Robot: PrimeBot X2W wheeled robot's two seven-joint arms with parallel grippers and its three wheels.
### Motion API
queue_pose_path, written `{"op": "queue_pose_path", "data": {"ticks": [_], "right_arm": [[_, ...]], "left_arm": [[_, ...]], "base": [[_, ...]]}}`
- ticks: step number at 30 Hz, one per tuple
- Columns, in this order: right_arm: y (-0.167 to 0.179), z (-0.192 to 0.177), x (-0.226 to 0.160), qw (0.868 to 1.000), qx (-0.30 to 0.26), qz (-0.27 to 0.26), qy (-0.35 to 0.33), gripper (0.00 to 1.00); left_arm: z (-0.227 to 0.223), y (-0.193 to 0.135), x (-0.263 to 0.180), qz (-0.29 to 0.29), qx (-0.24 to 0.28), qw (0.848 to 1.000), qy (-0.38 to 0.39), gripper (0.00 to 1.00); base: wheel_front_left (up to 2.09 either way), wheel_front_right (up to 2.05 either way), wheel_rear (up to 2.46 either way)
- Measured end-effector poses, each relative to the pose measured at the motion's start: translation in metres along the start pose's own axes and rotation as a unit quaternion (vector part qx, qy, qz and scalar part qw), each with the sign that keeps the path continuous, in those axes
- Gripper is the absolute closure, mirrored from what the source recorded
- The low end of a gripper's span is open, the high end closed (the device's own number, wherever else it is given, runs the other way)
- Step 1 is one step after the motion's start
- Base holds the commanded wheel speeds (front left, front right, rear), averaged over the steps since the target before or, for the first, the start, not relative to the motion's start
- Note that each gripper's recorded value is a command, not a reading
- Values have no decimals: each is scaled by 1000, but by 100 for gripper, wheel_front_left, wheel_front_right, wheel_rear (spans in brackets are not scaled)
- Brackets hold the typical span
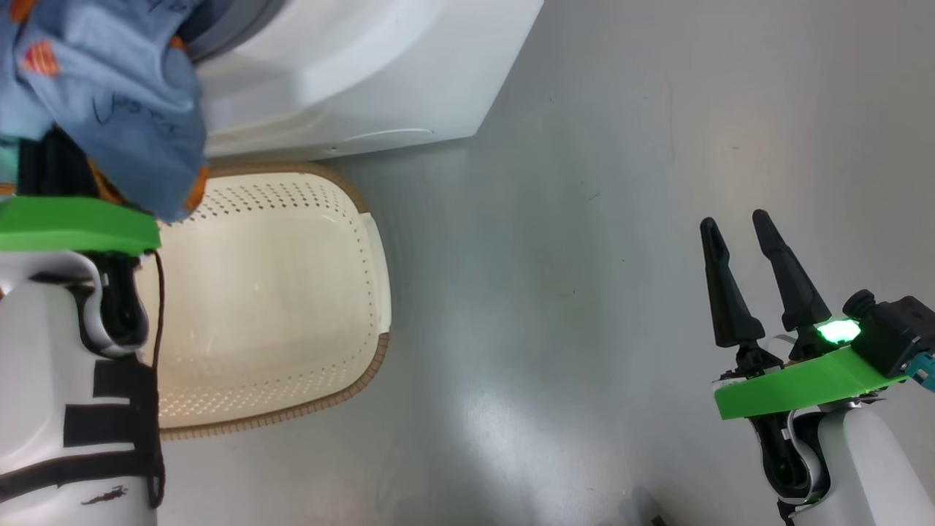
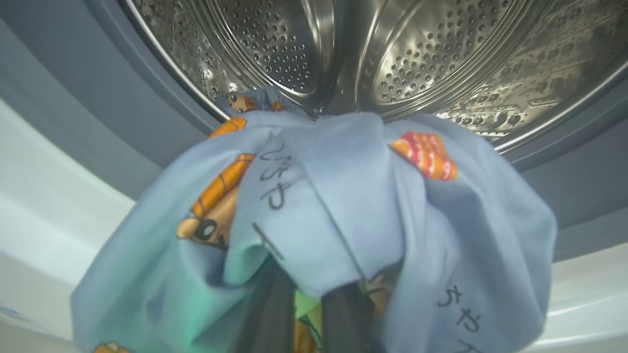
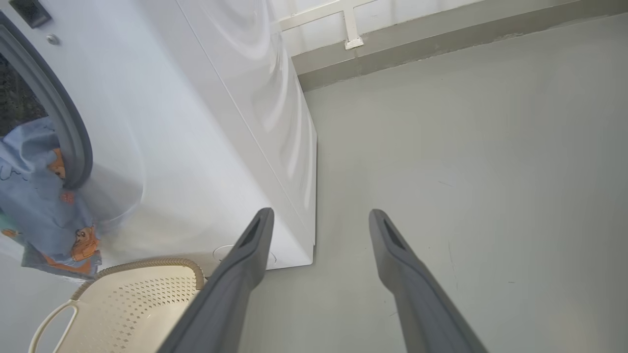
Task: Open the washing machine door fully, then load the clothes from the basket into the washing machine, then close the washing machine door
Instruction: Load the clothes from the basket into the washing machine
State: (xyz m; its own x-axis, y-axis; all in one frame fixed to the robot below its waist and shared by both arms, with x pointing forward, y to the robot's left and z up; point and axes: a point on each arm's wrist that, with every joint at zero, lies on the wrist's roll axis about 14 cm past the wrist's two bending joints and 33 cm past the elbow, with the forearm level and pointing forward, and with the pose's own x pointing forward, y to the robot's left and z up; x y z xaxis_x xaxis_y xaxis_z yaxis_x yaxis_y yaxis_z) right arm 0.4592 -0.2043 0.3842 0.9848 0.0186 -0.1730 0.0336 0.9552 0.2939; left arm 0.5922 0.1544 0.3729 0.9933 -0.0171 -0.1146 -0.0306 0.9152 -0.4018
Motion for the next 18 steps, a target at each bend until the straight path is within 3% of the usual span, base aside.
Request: {"op": "queue_pose_path", "data": {"ticks": [11, 18], "right_arm": [[5, 4, -2, 1000, 2, 6, -4, 0], [4, 4, -8, 1000, 5, -2, -3, 0]], "left_arm": [[34, -33, 16, -55, 33, 997, -39, 100], [51, -47, 53, -76, 57, 995, -39, 100]], "base": [[0, 0, 0], [0, 0, 0]]}}
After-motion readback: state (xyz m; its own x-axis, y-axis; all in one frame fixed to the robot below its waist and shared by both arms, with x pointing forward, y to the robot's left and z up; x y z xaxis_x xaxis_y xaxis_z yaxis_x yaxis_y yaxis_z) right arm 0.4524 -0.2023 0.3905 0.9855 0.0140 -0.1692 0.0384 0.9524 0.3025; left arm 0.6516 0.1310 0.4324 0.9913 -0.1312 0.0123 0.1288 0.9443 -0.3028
